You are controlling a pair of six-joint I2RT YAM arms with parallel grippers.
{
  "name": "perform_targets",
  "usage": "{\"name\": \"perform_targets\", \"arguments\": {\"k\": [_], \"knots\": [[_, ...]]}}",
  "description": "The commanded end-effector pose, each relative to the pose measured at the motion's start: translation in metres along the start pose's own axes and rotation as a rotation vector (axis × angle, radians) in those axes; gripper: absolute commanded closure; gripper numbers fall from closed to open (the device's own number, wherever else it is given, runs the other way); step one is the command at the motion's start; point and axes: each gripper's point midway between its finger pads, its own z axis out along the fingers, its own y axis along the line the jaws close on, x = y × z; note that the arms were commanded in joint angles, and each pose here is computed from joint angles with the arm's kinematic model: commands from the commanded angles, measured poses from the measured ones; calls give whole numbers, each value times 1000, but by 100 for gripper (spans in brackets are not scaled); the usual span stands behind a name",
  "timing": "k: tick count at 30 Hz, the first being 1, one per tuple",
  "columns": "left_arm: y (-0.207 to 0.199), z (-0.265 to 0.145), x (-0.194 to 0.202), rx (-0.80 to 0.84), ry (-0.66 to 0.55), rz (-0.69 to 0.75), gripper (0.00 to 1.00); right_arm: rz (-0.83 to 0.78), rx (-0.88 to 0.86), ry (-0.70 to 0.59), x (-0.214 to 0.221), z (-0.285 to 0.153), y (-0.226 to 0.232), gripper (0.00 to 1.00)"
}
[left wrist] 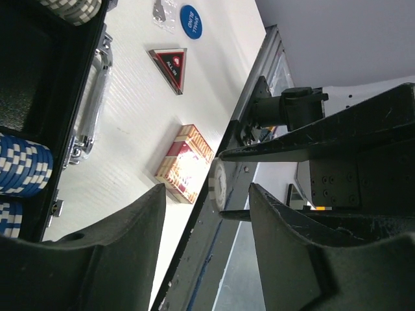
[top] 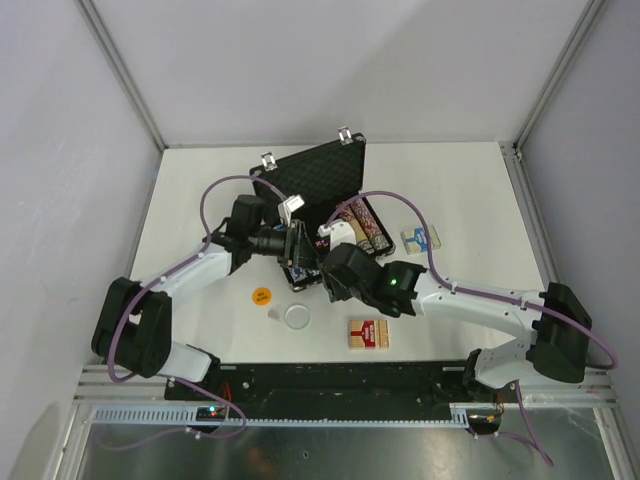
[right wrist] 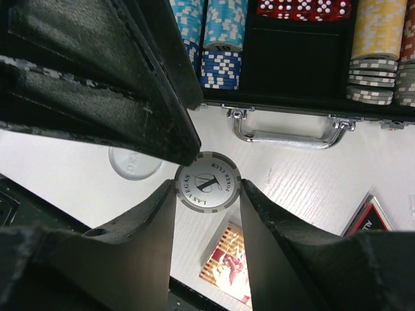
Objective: Pack up texas hold em set
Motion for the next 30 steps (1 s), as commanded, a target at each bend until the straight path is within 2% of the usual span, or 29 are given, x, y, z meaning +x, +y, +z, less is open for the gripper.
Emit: {"name": "perform_targets", "arguments": {"k": [1,10,17,30], "knots": [[-16,2,-3,66,19,46,41,-16,7,-31,-15,-3,5,60],[-17,5,8,78,45,38,42,-46,-46,-24,-18,-6,14,60],[-4,12,16,16,45,33,45,-44,-74,-12,-16,-8,18,60],[-10,22,31,10,80,74,66,-32,-83,-12,-16,-10,21,60]]}}
